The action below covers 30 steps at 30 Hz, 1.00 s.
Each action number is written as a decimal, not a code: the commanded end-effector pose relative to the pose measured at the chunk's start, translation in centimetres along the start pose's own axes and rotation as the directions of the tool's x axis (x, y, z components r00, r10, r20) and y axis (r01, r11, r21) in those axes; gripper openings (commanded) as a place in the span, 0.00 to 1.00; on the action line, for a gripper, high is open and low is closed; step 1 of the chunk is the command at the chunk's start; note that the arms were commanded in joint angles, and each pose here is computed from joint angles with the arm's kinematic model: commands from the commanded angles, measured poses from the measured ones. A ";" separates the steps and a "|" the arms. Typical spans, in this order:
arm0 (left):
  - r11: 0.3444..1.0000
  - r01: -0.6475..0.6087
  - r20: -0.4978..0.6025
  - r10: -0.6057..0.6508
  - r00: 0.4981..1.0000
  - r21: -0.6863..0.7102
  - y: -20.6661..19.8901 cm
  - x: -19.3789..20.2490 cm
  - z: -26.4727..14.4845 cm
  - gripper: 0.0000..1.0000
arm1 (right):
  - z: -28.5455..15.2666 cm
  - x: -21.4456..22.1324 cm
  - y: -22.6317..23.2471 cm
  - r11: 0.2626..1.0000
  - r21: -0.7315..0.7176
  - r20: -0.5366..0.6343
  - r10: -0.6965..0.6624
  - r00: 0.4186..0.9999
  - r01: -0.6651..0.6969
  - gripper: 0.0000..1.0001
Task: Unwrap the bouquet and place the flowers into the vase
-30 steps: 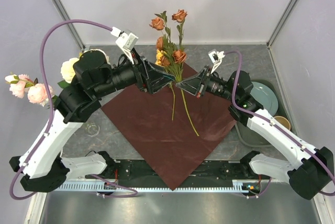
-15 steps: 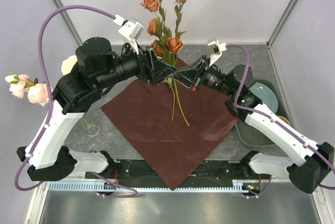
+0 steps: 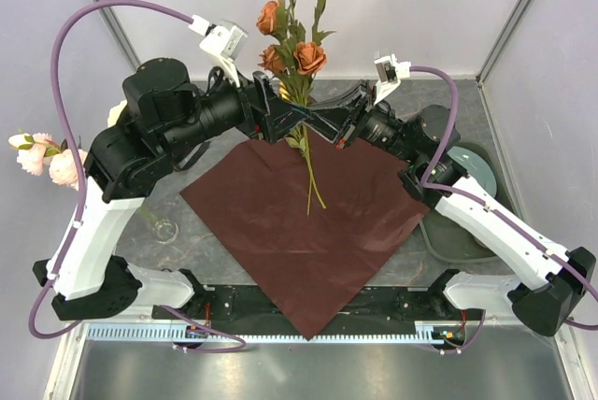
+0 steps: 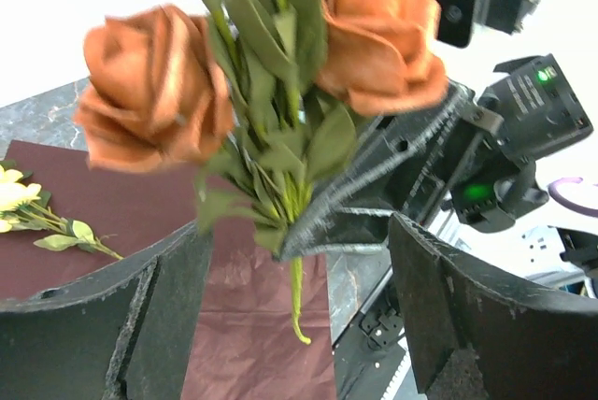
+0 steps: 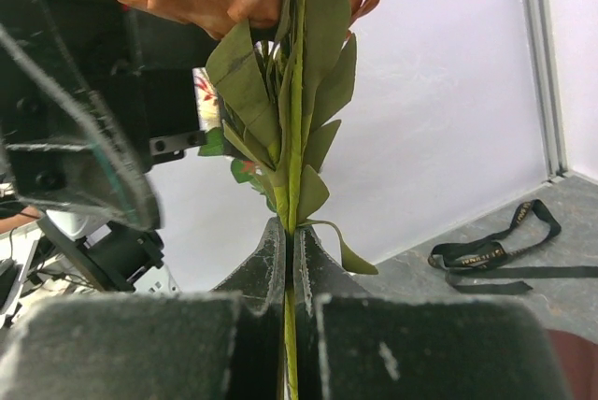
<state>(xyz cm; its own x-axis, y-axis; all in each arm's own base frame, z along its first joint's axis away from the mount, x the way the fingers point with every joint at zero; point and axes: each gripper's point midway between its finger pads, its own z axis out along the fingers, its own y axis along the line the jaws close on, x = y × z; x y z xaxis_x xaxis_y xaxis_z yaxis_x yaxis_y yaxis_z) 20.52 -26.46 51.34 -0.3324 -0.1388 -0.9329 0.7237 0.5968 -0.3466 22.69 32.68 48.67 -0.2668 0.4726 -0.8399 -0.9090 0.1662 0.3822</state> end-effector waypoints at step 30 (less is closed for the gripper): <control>0.990 0.057 -0.118 -0.042 0.992 0.126 -2.9 1.7 -3.1 0.58 | -2.2 3.7 4.1 0.945 -0.214 -0.197 -0.288 0.937 0.245 0.00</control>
<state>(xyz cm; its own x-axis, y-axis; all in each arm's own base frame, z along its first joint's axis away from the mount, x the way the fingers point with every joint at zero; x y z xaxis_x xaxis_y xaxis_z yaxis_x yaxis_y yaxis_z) 18.11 -26.43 49.86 -0.4276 -0.0577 -0.9021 0.7427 0.5465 -0.3870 18.63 34.05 44.88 -0.1157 0.2385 -0.9642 -0.9835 0.1081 0.1447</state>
